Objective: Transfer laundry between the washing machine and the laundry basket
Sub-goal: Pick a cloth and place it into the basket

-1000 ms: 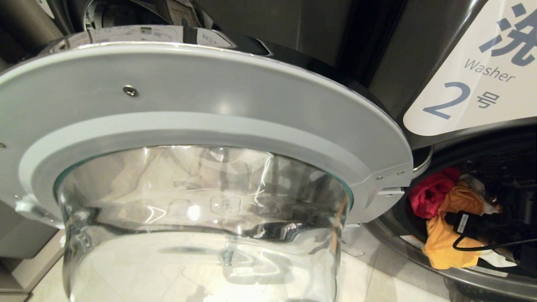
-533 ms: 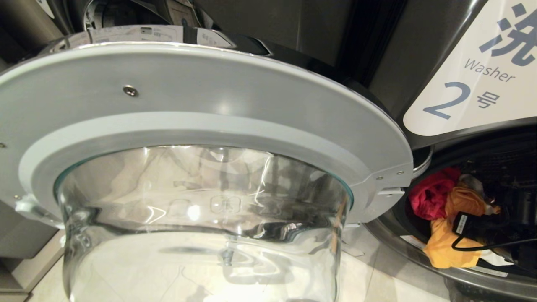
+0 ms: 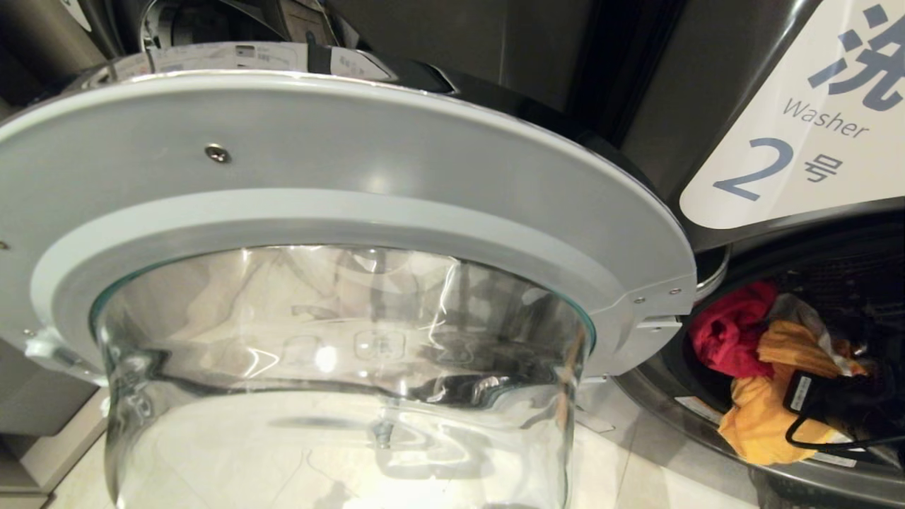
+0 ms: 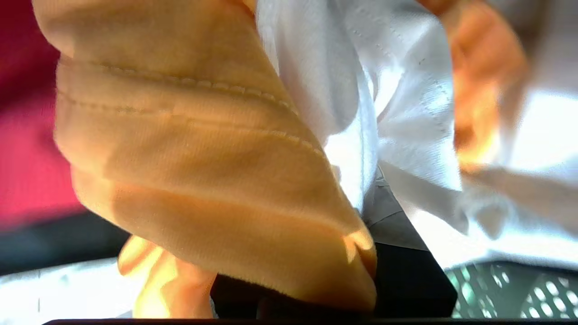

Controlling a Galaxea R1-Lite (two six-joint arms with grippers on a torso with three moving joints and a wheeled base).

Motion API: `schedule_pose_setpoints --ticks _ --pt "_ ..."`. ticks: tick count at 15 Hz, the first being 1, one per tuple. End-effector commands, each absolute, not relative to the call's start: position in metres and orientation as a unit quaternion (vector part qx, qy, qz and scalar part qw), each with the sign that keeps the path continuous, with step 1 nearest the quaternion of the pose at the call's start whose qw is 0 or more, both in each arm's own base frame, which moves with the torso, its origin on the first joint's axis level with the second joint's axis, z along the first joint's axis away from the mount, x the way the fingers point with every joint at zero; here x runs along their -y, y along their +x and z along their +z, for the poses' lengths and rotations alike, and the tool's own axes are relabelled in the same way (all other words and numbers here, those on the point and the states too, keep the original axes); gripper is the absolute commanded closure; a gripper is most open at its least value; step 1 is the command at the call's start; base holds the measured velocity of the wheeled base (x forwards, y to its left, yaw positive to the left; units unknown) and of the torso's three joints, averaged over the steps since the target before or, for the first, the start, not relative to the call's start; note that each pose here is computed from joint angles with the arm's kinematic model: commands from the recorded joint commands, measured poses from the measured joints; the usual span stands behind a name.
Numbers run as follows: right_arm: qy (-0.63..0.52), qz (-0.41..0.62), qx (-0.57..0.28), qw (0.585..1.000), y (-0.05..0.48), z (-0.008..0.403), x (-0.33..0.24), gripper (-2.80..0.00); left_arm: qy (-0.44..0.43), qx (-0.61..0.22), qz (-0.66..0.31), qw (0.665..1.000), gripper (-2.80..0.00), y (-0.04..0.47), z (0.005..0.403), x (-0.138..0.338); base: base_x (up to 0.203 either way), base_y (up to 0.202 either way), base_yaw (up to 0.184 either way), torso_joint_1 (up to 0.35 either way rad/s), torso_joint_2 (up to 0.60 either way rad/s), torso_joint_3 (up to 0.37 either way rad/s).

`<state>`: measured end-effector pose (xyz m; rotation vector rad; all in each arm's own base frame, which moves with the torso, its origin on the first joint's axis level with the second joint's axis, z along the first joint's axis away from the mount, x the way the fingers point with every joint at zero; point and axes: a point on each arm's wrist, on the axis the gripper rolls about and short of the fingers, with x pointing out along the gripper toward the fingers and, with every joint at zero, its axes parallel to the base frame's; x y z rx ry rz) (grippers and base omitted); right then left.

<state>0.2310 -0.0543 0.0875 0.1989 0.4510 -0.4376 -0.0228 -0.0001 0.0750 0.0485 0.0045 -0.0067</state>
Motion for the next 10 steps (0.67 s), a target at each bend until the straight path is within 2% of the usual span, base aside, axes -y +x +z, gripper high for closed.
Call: schedule_pose_setpoints --ticks 1,10 --pt "0.098 -0.213 -0.188 0.954 0.199 0.104 0.047 0.0 0.025 -0.003 -0.004 1.0 0.0 -0.023 0.075 0.0 0.0 0.0 0.0 0.0 0.0 0.0" --pt "0.055 -0.204 -0.051 0.976 0.077 0.133 0.021 0.0 0.025 -0.003 -0.004 1.0 0.0 -0.023 0.075 0.0 0.0 0.0 0.0 0.0 0.0 0.0"
